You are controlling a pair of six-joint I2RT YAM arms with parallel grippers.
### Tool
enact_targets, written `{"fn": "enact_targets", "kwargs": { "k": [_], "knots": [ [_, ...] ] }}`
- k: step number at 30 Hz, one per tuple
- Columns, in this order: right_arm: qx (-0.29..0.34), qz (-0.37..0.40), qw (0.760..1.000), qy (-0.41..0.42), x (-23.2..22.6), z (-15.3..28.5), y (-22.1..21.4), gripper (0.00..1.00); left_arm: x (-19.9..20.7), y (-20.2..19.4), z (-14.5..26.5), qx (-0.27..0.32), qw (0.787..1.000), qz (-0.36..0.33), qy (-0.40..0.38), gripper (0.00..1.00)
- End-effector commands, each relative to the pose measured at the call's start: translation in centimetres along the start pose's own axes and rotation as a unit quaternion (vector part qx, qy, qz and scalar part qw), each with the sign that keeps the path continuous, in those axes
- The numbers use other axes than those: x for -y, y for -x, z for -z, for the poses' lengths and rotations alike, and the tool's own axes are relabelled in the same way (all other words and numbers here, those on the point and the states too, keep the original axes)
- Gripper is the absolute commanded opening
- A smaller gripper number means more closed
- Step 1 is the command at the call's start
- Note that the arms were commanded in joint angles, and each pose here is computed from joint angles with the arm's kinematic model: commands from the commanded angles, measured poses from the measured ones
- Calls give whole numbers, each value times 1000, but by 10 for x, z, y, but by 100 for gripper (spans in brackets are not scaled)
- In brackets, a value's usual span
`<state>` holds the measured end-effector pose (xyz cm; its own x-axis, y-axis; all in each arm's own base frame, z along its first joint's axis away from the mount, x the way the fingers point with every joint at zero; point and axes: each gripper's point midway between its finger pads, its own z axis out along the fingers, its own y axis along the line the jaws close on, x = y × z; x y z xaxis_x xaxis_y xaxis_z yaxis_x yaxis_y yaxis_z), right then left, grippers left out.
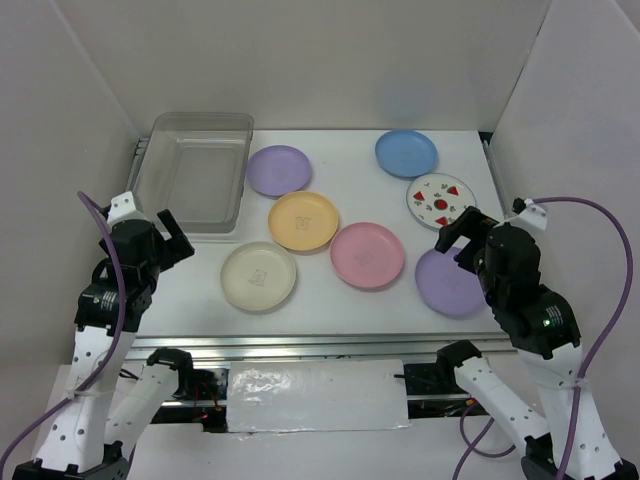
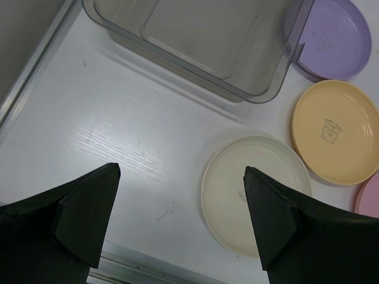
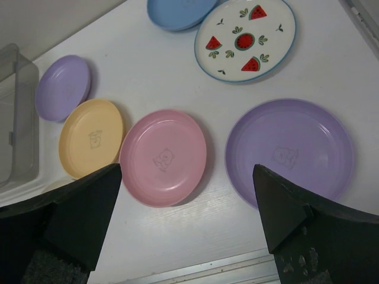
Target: Place the plates into the plastic bin on the countertop
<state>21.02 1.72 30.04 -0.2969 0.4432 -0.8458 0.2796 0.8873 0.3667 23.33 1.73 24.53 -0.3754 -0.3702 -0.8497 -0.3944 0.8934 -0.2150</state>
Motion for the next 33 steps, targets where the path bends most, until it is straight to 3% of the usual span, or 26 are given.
{"fn": "enact_targets", "kwargs": {
  "k": [1,7,12,16,19,23,33],
  "knots": [
    [11,-9,1000,-6,1,3,7,100,7,13,4,24,1000,10,-17,99],
    [8,-18,1000,16,-13,-13,3,100,6,11,6,20,1000,7,-18,99],
    [-50,-20,999,5,-26,-82,-19,100,9,12,9,27,999,7,-30,99],
    [-102,-48,987,-112,15,-153,-35,100,16,7,8,18,999,-4,-51,99],
    [-101,-68,984,-131,28,-185,-37,100,25,2,6,7,998,-17,-65,99],
    [-106,-116,970,-186,82,-217,-36,100,29,-4,-1,-14,998,-28,-62,99],
    [-113,-154,962,-194,137,-271,-43,100,34,-6,-1,-20,996,-33,-75,99]
  ]
}}
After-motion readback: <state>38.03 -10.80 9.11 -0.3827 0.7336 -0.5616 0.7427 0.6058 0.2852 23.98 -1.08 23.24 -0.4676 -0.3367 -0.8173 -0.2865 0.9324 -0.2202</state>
